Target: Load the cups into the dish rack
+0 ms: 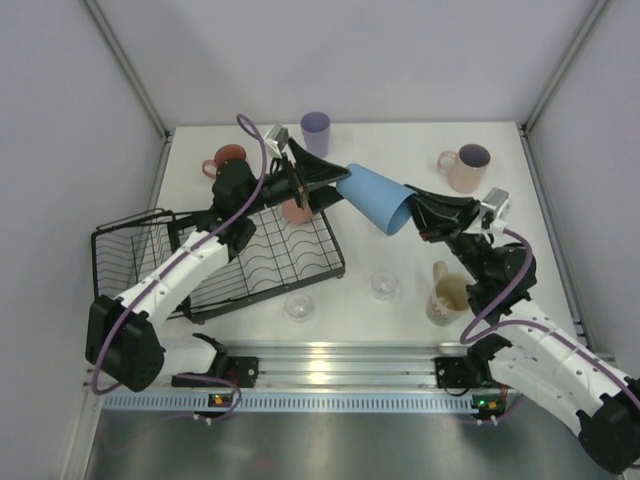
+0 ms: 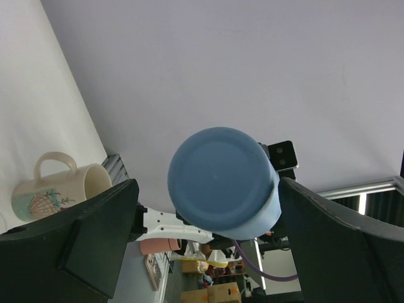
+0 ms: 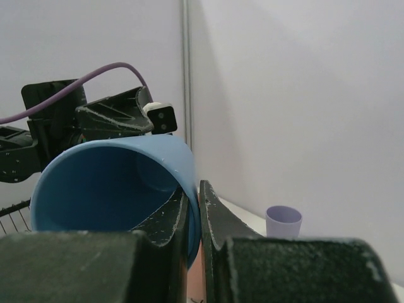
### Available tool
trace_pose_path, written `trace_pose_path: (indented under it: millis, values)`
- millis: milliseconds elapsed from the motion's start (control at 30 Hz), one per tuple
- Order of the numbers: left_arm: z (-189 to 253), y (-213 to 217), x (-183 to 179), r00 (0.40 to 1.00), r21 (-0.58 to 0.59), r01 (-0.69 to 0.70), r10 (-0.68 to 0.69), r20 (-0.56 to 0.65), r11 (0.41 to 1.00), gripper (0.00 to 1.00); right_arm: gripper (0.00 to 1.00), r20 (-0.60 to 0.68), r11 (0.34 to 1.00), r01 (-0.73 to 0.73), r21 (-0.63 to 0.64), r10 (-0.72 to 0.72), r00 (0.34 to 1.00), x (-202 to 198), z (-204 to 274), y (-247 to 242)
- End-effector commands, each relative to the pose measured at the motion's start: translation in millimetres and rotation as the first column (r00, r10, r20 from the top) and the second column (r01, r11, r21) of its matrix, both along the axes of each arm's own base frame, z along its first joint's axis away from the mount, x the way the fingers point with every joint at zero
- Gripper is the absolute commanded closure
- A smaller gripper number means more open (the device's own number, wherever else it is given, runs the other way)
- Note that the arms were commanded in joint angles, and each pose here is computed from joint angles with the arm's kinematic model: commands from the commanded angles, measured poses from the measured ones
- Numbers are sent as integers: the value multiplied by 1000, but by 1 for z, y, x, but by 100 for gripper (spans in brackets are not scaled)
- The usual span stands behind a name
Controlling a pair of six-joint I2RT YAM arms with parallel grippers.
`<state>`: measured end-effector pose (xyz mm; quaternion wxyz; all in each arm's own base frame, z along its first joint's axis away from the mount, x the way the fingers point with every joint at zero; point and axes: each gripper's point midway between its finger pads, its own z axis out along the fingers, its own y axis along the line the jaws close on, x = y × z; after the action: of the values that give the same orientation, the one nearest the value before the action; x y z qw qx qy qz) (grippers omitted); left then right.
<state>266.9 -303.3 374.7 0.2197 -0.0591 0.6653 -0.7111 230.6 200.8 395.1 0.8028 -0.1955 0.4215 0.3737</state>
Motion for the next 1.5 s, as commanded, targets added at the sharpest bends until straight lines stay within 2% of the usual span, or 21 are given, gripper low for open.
trace_pose_path:
  millis: [0,200,300,367,433,467,500,567,600,700,800,900,933,1000,1033,1100,1200,1267,1367,1400,1467]
  values:
    - [28,-2,-12,996,-77,41,-35,78,996,3,100,123,999,30,24,-33,992,-12,30,0]
    - [23,-4,-17,998,-98,57,-53,46,994,6,100,129,999,52,-14,-50,990,-8,23,16]
    - [18,-2,-19,998,-119,62,-60,14,991,12,100,141,995,81,-53,-73,987,-3,16,24]
    - [18,-2,-21,998,-131,67,-64,23,989,27,100,127,995,86,-58,-78,989,-2,12,29]
    - [18,-1,-21,998,-136,63,-60,28,989,37,100,101,994,90,-67,-83,991,1,7,31]
    - [17,0,-21,998,-137,55,-52,31,989,49,99,92,993,88,-72,-82,992,1,6,32]
    - [17,1,-20,998,-136,50,-46,37,989,55,98,75,993,83,-86,-77,994,2,0,34]
    - [14,2,-20,998,-128,42,-36,47,991,66,90,51,993,83,-80,-79,996,1,-2,32]
    - [14,4,-20,998,-128,35,-29,52,991,77,82,35,993,77,-91,-74,997,1,-9,33]
    - [8,6,-17,998,-115,26,-19,56,993,100,68,10,992,86,-90,-86,996,0,-15,28]
    - [6,9,-13,998,-107,16,-9,64,994,100,42,-57,989,89,-118,-97,994,2,-22,25]
    - [3,10,-10,997,-82,11,-5,76,997,100,33,-181,986,49,-161,-78,980,0,-44,26]
    - [4,10,-10,995,-65,11,-4,104,998,100,24,-200,984,18,-176,-53,978,-4,-51,29]
    - [-5,11,-7,996,-15,-4,6,84,1000,100,14,-275,981,-22,-194,-33,961,-11,-69,27]
    - [-2,14,-5,991,9,-27,26,135,1000,100,7,-290,981,-37,-189,-20,957,-16,-71,26]
    - [-8,18,0,987,65,-62,52,153,996,100,5,-352,976,-68,-205,-9,936,-21,-85,26]
    - [-22,29,14,967,228,-179,129,220,957,100,0,-389,974,-92,-207,5,921,-27,-92,24]
    - [-32,42,24,945,353,-269,174,278,896,100,1,-387,975,-93,-201,7,922,-29,-90,22]
    - [-35,61,28,911,467,-355,188,367,810,100,1,-377,979,-57,-193,-21,926,-27,-86,16]
    - [-36,71,35,882,501,-420,209,423,757,100,1,-375,980,-50,-194,-27,927,-27,-85,15]
    - [-41,86,37,866,556,-464,221,448,690,100,1,-375,981,-27,-192,-48,926,-23,-84,12]
